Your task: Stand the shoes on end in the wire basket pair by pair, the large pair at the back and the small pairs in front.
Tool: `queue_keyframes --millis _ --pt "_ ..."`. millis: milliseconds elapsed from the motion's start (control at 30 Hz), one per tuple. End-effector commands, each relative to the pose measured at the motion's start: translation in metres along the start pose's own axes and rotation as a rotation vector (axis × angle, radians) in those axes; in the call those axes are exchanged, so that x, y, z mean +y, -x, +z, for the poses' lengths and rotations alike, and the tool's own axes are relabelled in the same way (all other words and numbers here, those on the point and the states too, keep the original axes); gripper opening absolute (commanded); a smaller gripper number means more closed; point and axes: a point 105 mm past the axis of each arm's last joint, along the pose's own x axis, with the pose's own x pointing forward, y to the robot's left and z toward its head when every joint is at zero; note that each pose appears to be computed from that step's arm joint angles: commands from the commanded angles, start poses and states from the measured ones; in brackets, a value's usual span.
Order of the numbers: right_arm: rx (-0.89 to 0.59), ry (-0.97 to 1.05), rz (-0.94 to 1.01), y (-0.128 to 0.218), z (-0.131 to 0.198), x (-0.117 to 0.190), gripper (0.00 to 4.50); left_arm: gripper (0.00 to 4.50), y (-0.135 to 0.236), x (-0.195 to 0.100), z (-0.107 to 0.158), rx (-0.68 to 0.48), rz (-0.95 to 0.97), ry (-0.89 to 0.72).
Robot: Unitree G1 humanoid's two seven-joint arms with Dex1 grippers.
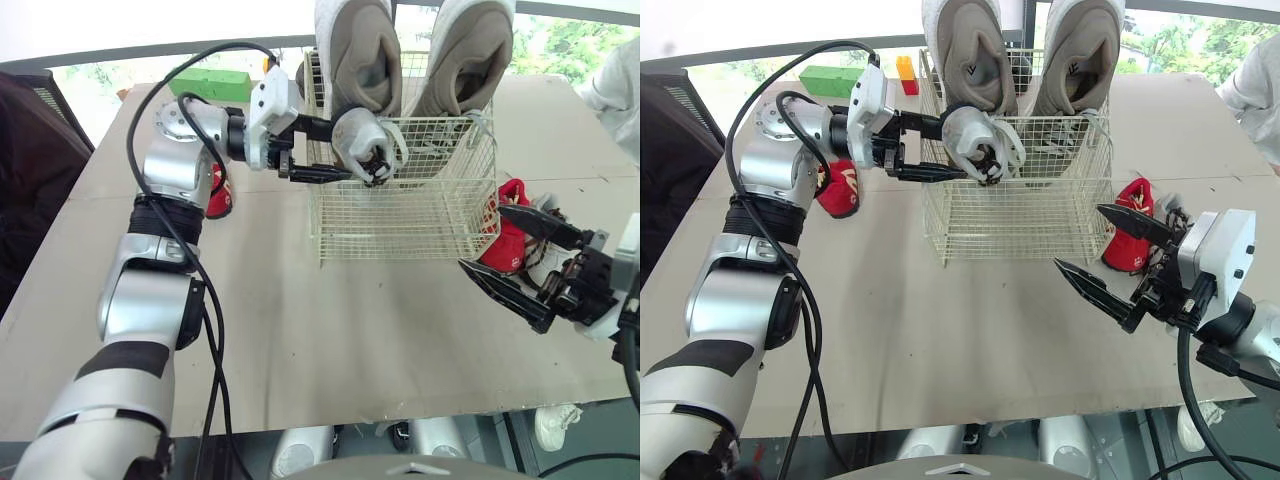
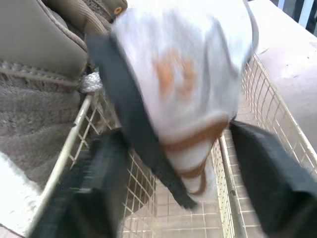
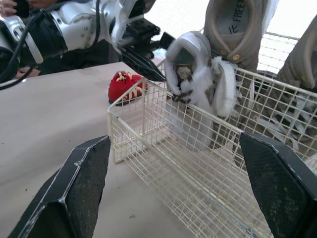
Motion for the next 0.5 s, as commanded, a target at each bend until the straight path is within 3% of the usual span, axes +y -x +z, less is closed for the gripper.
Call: queue_keyframes --millis 33,200,333,500 --pt "-0.028 0.049 -0.022 0.002 0.008 -0.001 3.98 4.47 0.018 0.009 0.025 -0.013 0.058 -0.067" --pt "0.085 0.028 -0.190 0.016 -0.013 -0.033 3.98 4.47 0.042 0.004 0.072 -0.250 0.098 0.031" --pt "0.202 0.006 -0.345 0.044 -0.028 -0.061 3.98 4.47 0.048 -0.010 0.087 -0.372 0.127 0.114" --pt "0.387 -0.031 -0.433 0.076 -0.044 -0.087 3.98 4.47 0.022 -0.039 0.096 -0.452 0.147 0.208"
